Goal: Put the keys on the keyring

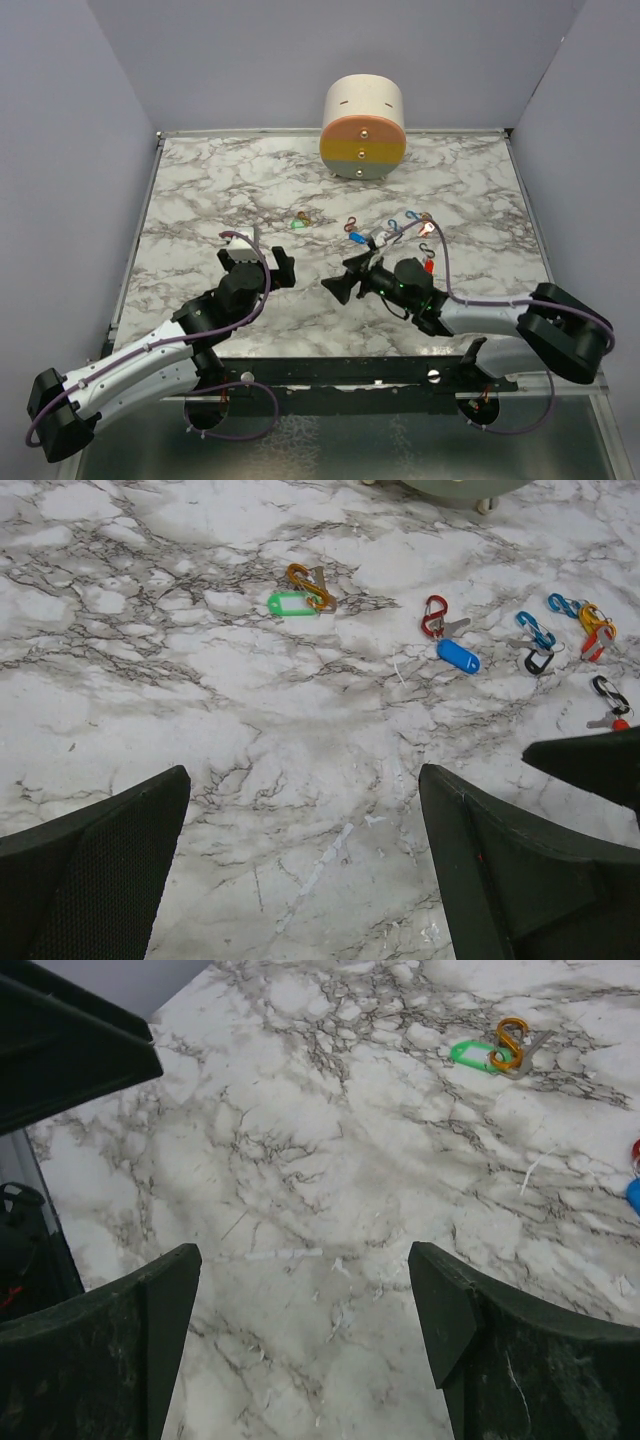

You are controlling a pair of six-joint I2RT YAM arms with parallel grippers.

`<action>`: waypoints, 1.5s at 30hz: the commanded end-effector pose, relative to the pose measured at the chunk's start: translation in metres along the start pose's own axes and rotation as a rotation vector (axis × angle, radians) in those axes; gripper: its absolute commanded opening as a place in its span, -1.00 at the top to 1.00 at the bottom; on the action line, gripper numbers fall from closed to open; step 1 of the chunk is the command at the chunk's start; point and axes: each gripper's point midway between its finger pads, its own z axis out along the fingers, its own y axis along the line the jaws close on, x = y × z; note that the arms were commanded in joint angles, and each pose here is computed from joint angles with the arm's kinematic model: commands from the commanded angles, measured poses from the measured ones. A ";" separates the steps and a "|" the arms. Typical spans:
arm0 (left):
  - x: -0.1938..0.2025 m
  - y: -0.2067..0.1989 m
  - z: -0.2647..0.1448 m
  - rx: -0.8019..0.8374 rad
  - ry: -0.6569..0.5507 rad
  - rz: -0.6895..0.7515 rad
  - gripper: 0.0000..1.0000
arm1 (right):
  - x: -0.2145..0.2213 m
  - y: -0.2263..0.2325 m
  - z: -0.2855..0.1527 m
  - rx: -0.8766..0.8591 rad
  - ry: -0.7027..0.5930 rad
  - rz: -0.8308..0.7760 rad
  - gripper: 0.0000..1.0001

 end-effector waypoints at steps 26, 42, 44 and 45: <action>0.004 0.015 0.002 -0.072 -0.018 -0.038 -0.98 | 0.011 0.005 -0.106 -0.016 -0.179 0.039 -0.85; 0.012 0.032 -0.002 -0.124 -0.042 -0.080 -0.98 | 0.011 -0.008 -0.111 0.047 -0.215 0.067 -0.94; 0.011 0.035 -0.003 -0.128 -0.053 -0.088 -0.98 | 0.012 -0.010 -0.112 0.049 -0.221 0.070 -0.95; 0.011 0.036 -0.004 -0.129 -0.058 -0.094 -0.98 | 0.011 -0.009 -0.113 0.044 -0.224 0.071 -0.95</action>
